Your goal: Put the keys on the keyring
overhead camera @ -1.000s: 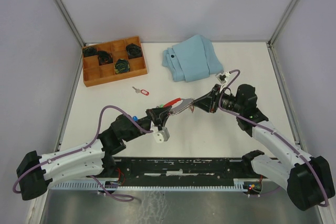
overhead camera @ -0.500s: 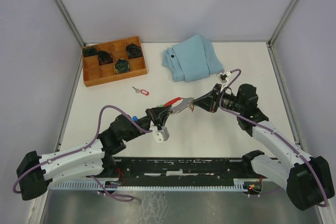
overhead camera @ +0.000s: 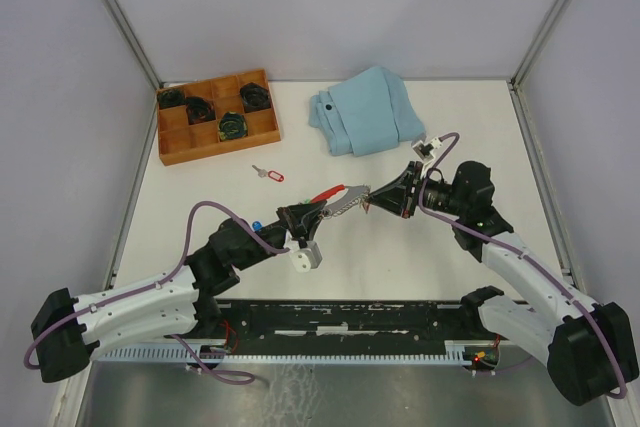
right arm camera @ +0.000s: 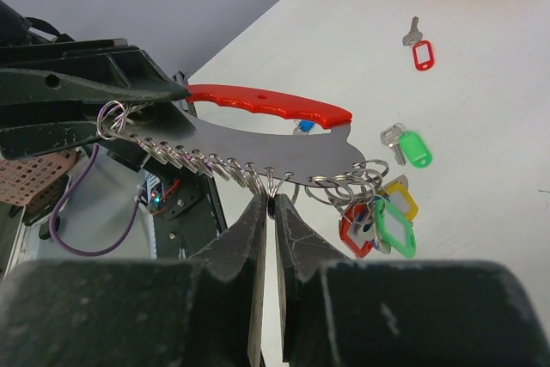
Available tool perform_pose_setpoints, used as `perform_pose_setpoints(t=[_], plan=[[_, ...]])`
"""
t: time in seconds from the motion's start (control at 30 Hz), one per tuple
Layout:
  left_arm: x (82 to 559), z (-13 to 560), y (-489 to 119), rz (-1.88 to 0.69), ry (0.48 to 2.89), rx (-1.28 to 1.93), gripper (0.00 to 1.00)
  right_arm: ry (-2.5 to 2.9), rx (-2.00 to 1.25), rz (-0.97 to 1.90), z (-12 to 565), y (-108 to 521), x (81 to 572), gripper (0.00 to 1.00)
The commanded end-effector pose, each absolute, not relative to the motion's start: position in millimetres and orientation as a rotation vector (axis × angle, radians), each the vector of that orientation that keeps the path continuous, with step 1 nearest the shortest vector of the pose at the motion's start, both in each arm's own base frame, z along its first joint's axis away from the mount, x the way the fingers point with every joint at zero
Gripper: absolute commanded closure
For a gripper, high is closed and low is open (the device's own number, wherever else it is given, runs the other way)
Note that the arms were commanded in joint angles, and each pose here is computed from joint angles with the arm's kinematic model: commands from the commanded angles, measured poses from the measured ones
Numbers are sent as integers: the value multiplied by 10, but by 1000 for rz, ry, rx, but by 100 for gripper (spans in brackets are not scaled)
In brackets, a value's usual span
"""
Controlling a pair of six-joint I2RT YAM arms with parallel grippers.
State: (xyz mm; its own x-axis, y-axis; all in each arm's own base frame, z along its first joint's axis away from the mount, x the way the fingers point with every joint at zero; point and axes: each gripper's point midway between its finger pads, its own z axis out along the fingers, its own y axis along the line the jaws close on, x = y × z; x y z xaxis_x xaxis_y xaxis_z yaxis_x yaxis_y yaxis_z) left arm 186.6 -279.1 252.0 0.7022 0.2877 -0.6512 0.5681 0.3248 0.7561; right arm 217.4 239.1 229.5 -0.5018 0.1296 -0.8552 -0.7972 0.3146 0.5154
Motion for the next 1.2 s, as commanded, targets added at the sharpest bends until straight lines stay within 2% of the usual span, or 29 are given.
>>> perform_pose_setpoints(t=[0.0,0.23,0.4,0.67,1.0,1.17], plan=[[1813,2849,-2785,-255,764,1162,97,1641,-651,1327,2406,2407,2142,86],[1810,2841,-2789,-259,765,1163,97,1656,-644,1316,2373,2404,2166,91],[1802,2827,-2801,-280,772,1154,97,1681,-634,1294,2320,2388,2195,99],[1774,2588,-2827,-384,837,1096,97,1743,-624,1238,2229,2356,2271,99],[1735,1932,-2902,-534,979,1063,83,1938,-625,1224,1828,2388,2389,99],[1751,1671,-2872,-540,1045,1062,70,2017,-666,1185,1615,2419,2402,99]])
